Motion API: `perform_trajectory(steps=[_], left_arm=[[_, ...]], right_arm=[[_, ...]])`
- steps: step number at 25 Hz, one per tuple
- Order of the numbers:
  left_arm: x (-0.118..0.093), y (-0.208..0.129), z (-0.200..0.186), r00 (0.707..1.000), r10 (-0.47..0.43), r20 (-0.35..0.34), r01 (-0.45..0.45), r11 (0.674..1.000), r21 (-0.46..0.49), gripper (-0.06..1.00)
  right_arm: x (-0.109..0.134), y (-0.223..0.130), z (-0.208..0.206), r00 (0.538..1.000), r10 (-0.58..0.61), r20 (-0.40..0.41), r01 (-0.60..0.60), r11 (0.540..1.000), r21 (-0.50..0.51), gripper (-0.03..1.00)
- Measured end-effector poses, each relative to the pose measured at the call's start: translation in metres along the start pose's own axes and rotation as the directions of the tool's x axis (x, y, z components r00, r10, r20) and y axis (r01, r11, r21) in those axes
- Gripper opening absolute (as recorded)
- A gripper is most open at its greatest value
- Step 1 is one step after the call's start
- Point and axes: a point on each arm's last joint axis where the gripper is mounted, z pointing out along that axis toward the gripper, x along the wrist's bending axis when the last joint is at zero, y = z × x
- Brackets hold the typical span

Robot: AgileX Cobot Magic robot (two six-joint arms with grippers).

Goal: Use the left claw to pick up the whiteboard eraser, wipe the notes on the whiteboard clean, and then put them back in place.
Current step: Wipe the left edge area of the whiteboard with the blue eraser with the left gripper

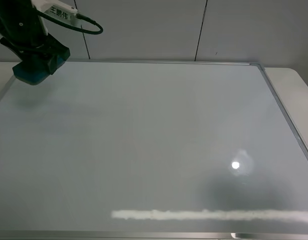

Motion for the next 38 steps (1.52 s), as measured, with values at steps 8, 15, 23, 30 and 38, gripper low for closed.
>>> perform_trajectory(steps=[8, 15, 23, 30, 38], left_arm=[[0.008, -0.062, 0.021, 0.985, -0.164, 0.044, 0.163, 0.986, 0.040, 0.55], [-0.011, -0.091, 0.057, 0.964, -0.231, 0.135, 0.235, 0.972, -0.017, 0.55], [-0.024, -0.104, 0.095, 0.964, -0.217, 0.156, 0.219, 0.976, 0.001, 0.55], [-0.027, -0.104, 0.105, 0.965, -0.208, 0.162, 0.210, 0.978, 0.006, 0.55], [-0.027, -0.104, 0.105, 0.962, -0.217, 0.166, 0.219, 0.976, 0.005, 0.57]], right_arm=[[0.000, 0.000, 0.000, 1.000, 0.000, 0.000, 0.000, 1.000, 0.000, 0.99], [0.000, 0.000, 0.000, 1.000, 0.000, 0.000, 0.000, 1.000, 0.000, 0.99], [0.000, 0.000, 0.000, 1.000, 0.000, 0.000, 0.000, 1.000, 0.000, 0.99], [0.000, 0.000, 0.000, 1.000, 0.000, 0.000, 0.000, 1.000, 0.000, 0.99], [0.000, 0.000, 0.000, 1.000, 0.000, 0.000, 0.000, 1.000, 0.000, 0.99]])
